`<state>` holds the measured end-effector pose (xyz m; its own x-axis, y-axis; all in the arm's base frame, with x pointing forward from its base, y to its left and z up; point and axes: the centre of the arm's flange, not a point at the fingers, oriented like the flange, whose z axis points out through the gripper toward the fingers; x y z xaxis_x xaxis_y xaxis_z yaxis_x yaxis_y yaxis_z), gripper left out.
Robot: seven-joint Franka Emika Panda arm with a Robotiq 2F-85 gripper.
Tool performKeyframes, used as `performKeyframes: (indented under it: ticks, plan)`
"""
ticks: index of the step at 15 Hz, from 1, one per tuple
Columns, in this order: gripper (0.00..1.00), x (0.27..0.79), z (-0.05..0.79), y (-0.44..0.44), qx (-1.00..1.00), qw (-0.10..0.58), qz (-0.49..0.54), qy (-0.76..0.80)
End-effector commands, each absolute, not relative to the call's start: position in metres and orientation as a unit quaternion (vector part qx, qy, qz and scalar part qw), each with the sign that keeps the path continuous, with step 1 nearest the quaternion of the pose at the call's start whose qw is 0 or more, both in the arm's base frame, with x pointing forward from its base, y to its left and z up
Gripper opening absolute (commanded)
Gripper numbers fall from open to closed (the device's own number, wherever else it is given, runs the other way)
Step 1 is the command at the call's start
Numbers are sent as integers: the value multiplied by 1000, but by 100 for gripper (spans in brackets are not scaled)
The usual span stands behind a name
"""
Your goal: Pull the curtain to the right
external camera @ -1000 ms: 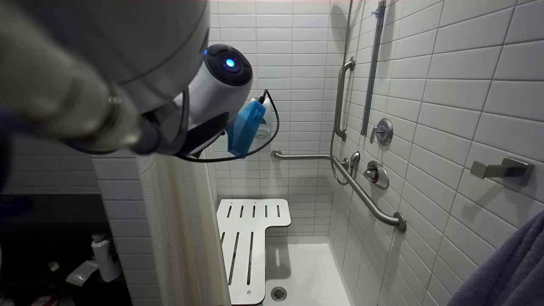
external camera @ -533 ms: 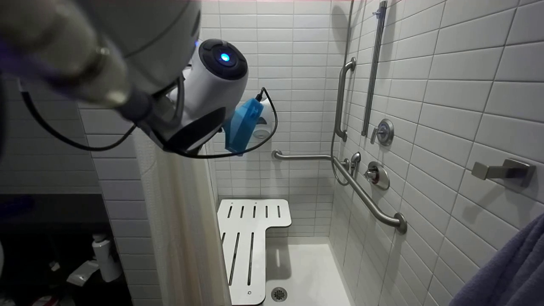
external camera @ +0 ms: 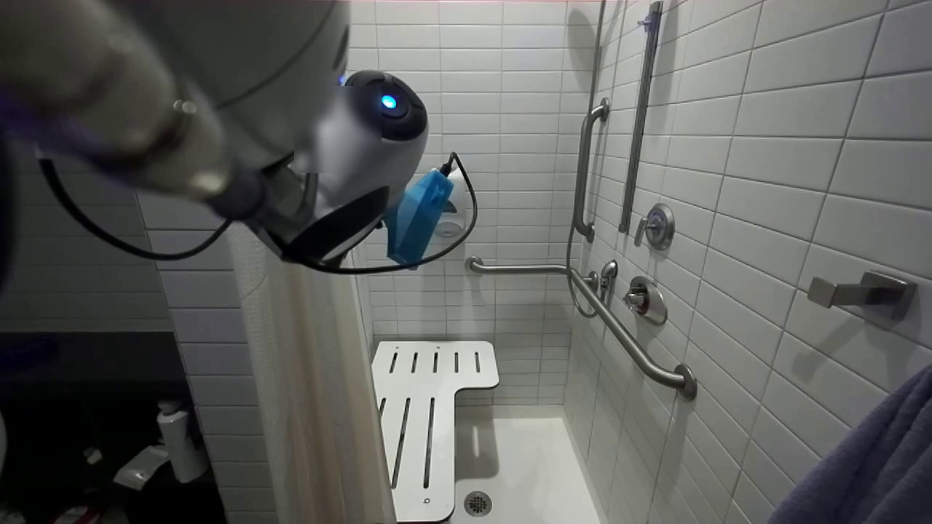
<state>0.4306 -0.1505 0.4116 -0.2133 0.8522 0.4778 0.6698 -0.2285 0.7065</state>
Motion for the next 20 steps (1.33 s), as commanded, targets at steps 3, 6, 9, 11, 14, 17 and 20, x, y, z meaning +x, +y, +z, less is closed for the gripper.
performKeyframes:
  ticks: [3, 6, 9, 11, 14, 17, 20]
  plan:
    - [100, 431, 431, -146, 614, 113, 470, 624]
    - [100, 439, 439, -148, 607, 109, 470, 631]
    - [100, 449, 441, -157, 605, 94, 469, 636]
    - [100, 449, 447, -159, 603, 92, 466, 641]
    - [100, 451, 458, -162, 599, 96, 460, 648]
    - [100, 454, 469, -160, 593, 99, 457, 655]
    - [100, 454, 485, -151, 579, 109, 453, 669]
